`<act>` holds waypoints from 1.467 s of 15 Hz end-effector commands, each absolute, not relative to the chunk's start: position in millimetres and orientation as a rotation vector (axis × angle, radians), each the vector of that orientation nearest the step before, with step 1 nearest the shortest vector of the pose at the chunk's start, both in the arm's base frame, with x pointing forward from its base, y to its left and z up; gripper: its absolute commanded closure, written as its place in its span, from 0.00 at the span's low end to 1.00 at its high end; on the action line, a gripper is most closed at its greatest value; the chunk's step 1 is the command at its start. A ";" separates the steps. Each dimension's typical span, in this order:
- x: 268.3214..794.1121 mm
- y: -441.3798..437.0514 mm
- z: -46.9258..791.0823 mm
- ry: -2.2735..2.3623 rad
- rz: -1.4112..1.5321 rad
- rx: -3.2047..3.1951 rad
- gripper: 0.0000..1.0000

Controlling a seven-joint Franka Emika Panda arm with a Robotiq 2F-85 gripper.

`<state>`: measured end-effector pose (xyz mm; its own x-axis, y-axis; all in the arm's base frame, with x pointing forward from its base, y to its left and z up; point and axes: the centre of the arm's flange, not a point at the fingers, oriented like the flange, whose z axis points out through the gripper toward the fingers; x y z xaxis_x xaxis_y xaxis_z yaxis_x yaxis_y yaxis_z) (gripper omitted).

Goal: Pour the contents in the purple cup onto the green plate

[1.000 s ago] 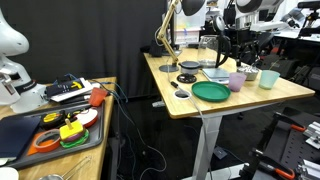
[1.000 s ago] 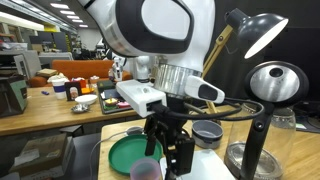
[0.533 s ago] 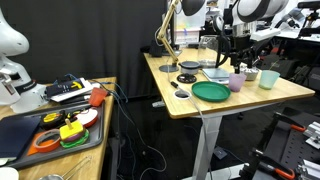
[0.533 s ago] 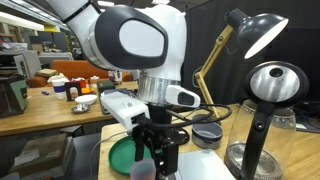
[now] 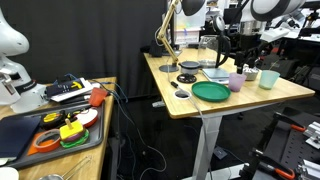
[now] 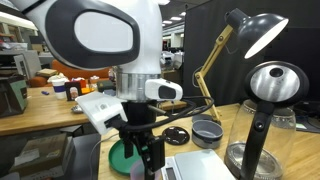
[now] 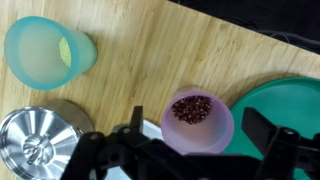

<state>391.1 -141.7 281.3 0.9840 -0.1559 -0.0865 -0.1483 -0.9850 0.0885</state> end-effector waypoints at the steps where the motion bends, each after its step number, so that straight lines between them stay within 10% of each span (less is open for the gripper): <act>1: 378.5 -137.7 277.8 -0.146 -0.064 3.062 0.00; 22: 359.3 -151.2 241.8 0.143 0.264 3.123 0.00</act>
<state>368.7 -149.1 251.3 0.9878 0.0632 0.1424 0.0604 -0.9979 0.0235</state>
